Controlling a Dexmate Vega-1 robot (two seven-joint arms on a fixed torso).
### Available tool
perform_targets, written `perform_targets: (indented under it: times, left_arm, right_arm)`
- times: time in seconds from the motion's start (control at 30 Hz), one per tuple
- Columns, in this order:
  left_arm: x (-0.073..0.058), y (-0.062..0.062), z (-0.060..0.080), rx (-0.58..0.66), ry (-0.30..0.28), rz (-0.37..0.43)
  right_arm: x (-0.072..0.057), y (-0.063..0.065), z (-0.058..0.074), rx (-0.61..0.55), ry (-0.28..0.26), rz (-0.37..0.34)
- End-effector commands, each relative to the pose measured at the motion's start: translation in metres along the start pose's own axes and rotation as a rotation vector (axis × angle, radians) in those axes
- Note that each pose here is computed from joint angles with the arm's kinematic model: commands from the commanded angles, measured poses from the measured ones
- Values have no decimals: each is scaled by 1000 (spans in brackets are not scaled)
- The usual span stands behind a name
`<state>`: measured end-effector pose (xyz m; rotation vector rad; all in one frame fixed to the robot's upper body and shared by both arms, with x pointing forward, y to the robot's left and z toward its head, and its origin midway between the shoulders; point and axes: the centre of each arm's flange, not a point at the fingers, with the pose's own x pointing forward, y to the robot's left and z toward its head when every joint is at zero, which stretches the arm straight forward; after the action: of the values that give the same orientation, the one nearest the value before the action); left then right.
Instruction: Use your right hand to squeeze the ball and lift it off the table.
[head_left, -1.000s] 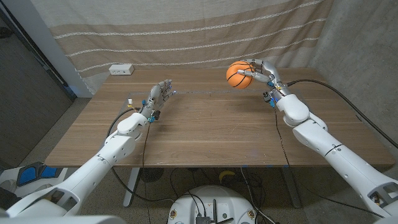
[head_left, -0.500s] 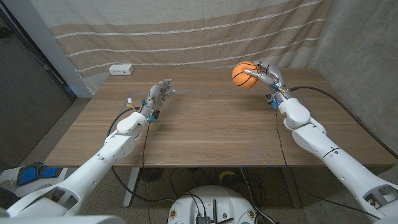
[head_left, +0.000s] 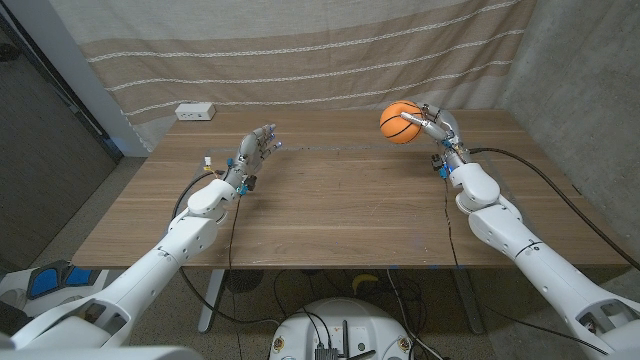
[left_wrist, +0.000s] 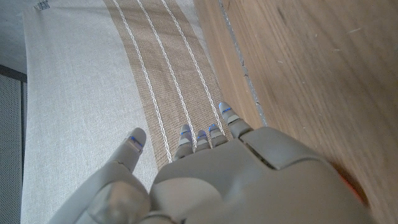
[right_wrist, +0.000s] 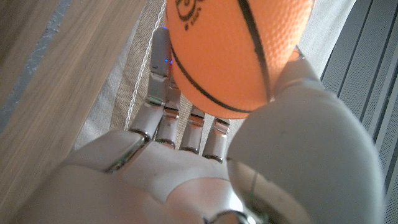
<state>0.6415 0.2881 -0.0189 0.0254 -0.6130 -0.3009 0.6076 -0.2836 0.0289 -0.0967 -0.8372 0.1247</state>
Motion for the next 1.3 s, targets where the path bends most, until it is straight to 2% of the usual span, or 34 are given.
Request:
perform_targets:
  times: [0.03,0.4,0.57,0.6,0.63,0.73,1.3]
  left_arm:
    - [-3,1,1,7,-21,-6]
    - [-10,5,2,6,-36,-16]
    - [-12,8,4,4,-39,-26]
    - [-13,9,4,5,-39,-26]
    - [-13,10,5,8,-39,-28]
    - [-14,13,5,10,-42,-32]
    - [-15,21,7,6,-47,-56]
  right_arm:
    - [-9,-6,-14,89,15,-57]
    - [-21,-7,-20,157,25,-97]
    - [-22,-6,-25,219,20,-90]
    - [-23,-7,-25,239,13,-93]
    - [-25,-8,-26,307,-41,-69]
    - [-26,-7,-28,296,-74,-79]
    - [-35,-1,-30,259,-20,-102]
